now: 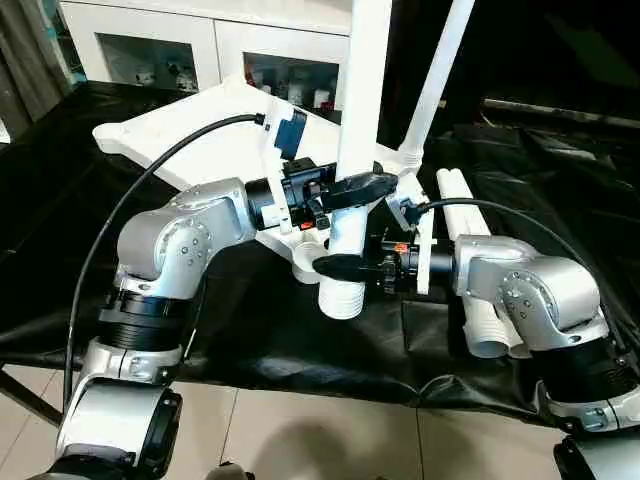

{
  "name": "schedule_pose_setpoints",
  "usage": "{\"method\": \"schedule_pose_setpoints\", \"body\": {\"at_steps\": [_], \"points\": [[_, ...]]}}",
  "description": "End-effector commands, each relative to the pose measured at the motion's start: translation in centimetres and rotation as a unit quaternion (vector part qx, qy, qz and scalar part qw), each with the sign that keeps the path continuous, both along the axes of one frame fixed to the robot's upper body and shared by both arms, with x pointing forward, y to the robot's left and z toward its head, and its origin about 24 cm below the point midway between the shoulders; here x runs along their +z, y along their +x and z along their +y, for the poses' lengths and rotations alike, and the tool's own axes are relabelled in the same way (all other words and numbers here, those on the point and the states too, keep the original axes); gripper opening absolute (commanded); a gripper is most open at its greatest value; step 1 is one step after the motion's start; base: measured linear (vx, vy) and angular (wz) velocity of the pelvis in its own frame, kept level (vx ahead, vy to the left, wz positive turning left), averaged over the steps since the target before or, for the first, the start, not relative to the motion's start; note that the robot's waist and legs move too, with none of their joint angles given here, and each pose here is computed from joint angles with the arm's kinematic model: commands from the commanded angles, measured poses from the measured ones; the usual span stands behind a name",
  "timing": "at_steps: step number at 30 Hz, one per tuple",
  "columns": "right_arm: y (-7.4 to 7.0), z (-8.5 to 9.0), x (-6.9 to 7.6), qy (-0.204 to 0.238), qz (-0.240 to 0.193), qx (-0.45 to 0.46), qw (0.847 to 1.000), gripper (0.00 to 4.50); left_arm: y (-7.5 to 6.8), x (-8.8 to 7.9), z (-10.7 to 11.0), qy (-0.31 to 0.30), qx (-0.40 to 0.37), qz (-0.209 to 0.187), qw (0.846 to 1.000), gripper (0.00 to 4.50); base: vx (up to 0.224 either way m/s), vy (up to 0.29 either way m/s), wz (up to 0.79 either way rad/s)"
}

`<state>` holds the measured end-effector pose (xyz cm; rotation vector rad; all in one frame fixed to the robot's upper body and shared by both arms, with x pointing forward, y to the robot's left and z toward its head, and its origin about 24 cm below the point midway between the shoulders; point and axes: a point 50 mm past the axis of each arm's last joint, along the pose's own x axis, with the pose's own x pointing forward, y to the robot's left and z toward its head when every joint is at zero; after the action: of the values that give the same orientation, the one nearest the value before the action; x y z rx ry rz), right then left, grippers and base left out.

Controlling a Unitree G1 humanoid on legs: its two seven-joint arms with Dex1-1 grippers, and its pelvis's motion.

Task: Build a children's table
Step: Pick table leg

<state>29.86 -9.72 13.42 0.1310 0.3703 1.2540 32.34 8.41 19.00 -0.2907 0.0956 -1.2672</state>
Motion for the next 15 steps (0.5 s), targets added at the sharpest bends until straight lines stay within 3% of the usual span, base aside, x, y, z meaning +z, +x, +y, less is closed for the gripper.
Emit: {"method": "schedule_pose_setpoints", "body": {"at_steps": [1, 9, 12, 14, 15], "points": [[-0.02, -0.14, -0.20, -0.003, 0.005, -0.006, 1.000, 1.97, -0.35, 0.92, -0.74, -0.003, -0.020, -0.021, 1.000, 1.88, 0.000, 0.000, 0.00], [-0.05, -0.09, -0.27, -0.001, 0.008, -0.008, 1.000, 1.91, -0.20, 0.97, -0.64, -0.004, -0.015, -0.027, 1.000, 1.88, 0.000, 0.000, 0.00], [-0.04, -0.09, -0.31, 0.002, 0.007, -0.014, 1.000, 1.91, 0.03, 0.89, -0.58, -0.001, -0.009, -0.013, 1.000, 2.58, 0.000, 0.000, 0.00], [0.01, -0.07, -0.33, 0.005, 0.006, -0.020, 1.000, 1.91, 0.00, 0.98, -0.60, -0.010, -0.013, -0.010, 1.000, 2.69, 0.000, 0.000, 0.00], [0.09, -0.04, -0.30, 0.010, 0.004, -0.028, 1.000, 1.91, 0.24, 1.13, -0.57, -0.015, 0.000, -0.026, 1.000, 2.69, 0.000, 0.000, 0.00]]}}
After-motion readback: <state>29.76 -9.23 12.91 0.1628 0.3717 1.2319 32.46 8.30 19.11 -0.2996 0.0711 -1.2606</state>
